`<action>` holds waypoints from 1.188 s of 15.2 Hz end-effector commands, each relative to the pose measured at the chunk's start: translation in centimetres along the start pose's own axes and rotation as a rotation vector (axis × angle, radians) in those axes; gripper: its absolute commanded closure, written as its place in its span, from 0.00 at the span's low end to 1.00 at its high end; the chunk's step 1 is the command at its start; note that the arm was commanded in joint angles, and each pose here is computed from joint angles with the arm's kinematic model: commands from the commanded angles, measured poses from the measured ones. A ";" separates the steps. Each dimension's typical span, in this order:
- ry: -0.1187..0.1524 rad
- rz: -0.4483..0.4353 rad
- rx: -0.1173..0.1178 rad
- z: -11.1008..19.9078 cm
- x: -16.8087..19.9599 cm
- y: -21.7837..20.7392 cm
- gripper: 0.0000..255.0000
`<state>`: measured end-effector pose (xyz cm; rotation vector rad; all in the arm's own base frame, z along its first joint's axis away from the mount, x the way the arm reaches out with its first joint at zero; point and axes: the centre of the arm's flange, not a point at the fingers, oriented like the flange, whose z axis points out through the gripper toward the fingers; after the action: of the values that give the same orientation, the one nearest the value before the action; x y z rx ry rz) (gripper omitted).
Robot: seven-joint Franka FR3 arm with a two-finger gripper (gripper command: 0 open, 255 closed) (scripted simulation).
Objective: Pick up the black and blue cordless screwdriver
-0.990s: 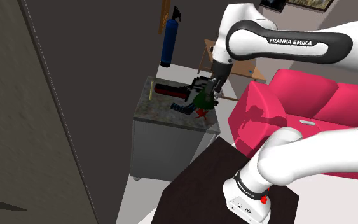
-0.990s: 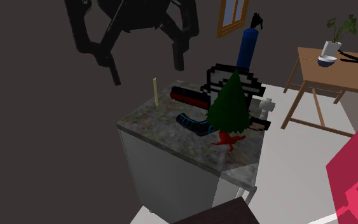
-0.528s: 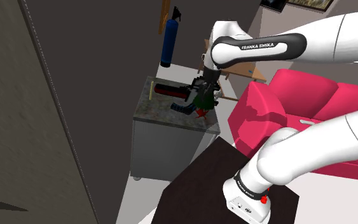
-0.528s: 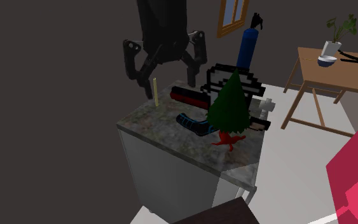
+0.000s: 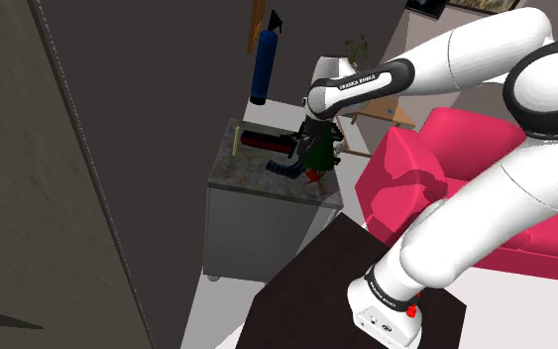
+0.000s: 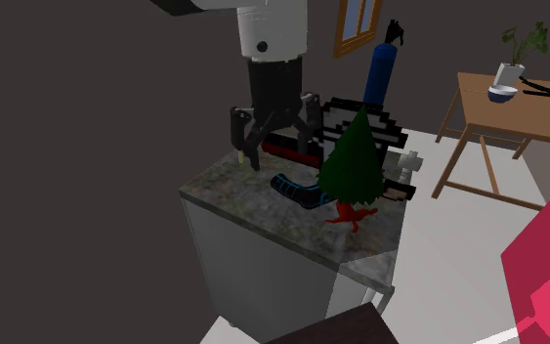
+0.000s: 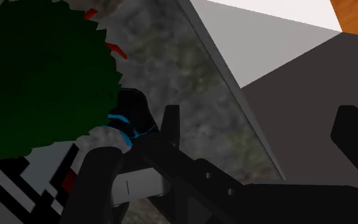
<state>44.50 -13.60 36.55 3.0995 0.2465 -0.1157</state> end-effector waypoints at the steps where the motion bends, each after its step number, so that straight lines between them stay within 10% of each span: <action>1: 0.004 -0.010 0.001 2.1 1.5 1.4 0.00; 18: 0.028 -0.084 0.027 16.9 13.7 12.0 0.00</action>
<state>57.90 -23.65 19.99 3.1188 0.3731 -0.0798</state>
